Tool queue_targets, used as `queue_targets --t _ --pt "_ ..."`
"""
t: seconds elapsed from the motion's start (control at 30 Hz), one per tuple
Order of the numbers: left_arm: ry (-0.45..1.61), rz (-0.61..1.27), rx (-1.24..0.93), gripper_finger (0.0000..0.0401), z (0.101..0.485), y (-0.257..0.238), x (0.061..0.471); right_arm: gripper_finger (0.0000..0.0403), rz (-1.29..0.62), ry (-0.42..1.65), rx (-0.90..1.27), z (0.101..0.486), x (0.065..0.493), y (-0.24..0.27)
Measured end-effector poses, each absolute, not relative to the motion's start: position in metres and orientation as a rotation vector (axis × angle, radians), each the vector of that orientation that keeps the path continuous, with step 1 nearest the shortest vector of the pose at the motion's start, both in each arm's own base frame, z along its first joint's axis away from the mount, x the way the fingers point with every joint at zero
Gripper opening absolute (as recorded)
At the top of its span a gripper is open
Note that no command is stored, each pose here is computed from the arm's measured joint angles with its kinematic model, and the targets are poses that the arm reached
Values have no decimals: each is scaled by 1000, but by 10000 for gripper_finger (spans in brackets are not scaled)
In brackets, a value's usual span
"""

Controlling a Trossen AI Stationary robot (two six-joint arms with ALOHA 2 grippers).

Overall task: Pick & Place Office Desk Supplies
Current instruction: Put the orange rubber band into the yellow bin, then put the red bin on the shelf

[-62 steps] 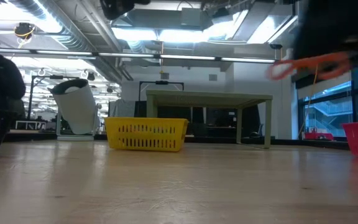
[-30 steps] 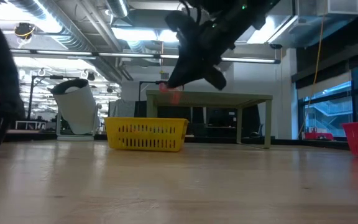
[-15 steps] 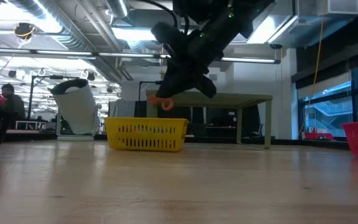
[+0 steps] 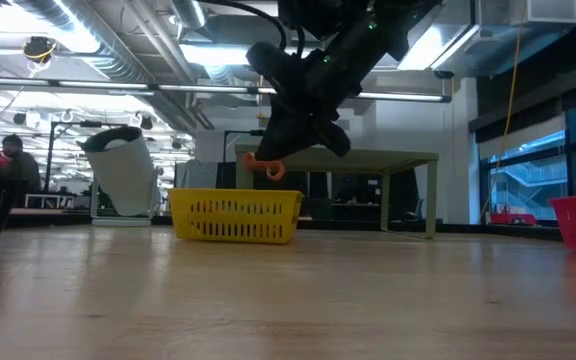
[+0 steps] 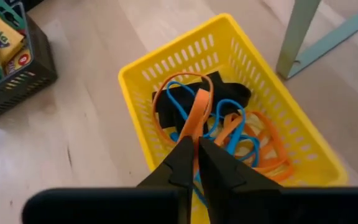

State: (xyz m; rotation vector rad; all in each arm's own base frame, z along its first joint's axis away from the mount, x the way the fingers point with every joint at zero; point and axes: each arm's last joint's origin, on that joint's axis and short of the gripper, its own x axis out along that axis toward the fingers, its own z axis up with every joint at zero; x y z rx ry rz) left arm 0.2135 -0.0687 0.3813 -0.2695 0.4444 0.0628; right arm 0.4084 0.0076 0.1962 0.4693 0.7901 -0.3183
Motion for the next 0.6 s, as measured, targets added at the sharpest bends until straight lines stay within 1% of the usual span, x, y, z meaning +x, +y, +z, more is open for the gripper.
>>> queue_targets --t 0.1,0.37,0.47,0.6 --pt "448 55 -287 148 381 -69 214 44 -333 785 457 196 408 7" --pt "451 52 -329 148 381 -69 213 117 -368 772 435 196 408 5" --pt "451 54 -336 148 381 -69 213 129 -348 771 425 197 409 6" --pt "449 43 -348 148 383 -69 211 132 -224 796 402 207 404 17"
